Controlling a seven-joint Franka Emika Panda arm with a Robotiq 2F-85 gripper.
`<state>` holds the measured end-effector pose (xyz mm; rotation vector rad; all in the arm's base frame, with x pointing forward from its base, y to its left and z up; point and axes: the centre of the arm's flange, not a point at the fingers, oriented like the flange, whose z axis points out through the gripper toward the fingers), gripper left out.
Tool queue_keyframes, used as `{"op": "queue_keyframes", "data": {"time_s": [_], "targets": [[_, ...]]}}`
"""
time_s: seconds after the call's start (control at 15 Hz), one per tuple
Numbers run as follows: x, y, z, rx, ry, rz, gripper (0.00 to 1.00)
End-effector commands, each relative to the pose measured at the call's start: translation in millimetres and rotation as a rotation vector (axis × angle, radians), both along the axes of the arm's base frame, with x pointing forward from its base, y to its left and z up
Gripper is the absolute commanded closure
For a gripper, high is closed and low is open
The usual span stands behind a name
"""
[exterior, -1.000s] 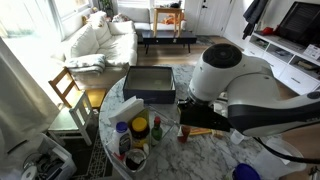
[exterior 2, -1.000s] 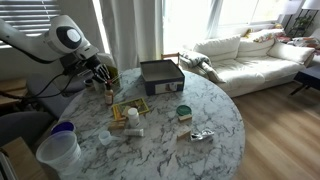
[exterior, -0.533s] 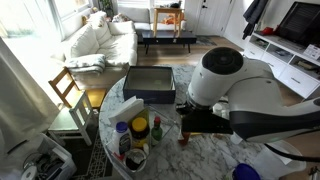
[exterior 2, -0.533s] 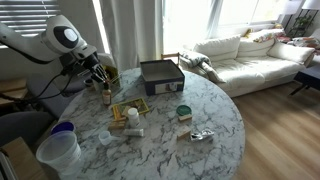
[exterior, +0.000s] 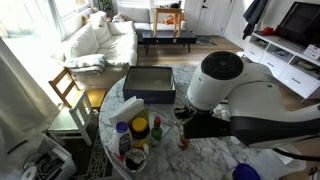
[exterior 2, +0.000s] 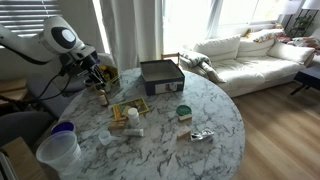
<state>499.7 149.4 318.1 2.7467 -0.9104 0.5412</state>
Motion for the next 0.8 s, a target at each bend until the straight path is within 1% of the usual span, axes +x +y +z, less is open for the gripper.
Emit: {"op": "queue_keyframes", "data": {"time_s": [0.0,0.07,0.13,0.2,0.4,0.6,0.73], "targets": [[-8,-1,4,-0.024,0.017,0.026,0.16],[-8,-2,5,-0.021,0.02,0.028,0.07],[-7,-5,8,-0.007,0.029,0.015,0.01],[-6,-7,11,0.005,0.032,0.003,0.0],[-3,-12,18,0.04,0.051,0.005,0.0],[2,-15,19,0.101,0.103,0.031,0.0],[5,-18,16,0.127,0.136,0.044,0.0]]}}
